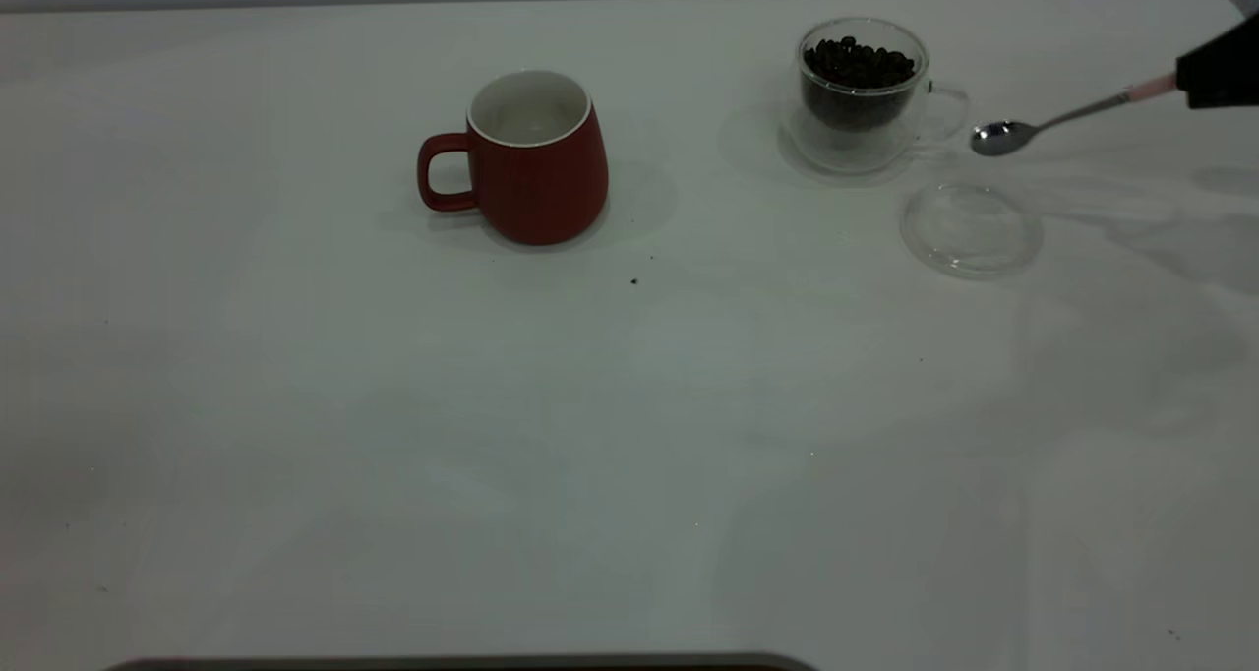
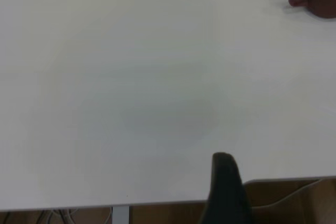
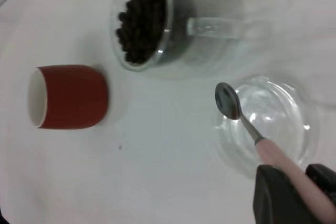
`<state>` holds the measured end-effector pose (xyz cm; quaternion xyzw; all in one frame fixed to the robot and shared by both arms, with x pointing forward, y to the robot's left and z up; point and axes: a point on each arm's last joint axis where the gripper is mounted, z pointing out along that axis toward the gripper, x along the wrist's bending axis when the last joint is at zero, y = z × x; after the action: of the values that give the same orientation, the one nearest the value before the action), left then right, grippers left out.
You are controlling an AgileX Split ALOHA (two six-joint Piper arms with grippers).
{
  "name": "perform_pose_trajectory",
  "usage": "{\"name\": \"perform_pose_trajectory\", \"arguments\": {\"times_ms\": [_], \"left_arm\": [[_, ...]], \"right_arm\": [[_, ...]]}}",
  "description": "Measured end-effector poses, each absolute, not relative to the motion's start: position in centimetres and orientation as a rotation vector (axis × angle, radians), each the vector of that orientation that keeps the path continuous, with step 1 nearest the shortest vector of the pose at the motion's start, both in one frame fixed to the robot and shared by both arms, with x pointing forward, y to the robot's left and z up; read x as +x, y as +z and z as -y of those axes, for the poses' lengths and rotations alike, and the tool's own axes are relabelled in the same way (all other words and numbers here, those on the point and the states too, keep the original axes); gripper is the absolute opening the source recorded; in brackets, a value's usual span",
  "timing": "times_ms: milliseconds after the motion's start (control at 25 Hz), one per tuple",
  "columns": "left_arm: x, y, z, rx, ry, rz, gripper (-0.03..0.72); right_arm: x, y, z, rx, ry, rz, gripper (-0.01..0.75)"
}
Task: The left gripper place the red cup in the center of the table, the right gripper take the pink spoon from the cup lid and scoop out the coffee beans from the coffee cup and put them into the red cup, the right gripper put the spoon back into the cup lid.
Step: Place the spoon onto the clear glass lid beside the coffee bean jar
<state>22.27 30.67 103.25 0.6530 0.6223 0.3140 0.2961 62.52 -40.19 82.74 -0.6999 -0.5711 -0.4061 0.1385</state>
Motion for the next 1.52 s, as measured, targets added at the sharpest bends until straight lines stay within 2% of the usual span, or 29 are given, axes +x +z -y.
{"name": "perform_pose_trajectory", "arguments": {"times_ms": [360, 840, 1520], "left_arm": [[22.3, 103.2, -30.7, 1.737, 0.835, -1.655, 0.586], [22.3, 103.2, -30.7, 1.737, 0.835, -1.655, 0.586], [22.3, 103.2, -30.7, 1.737, 0.835, -1.655, 0.586]], "right_arm": [[61.9, 78.5, 40.1, -2.078, -1.074, 1.582, 0.11], [63.5, 78.0, 33.8, -1.952, -1.095, 1.663, 0.112], [63.5, 77.9, 32.1, -1.893, -1.06, 1.747, 0.143]]}}
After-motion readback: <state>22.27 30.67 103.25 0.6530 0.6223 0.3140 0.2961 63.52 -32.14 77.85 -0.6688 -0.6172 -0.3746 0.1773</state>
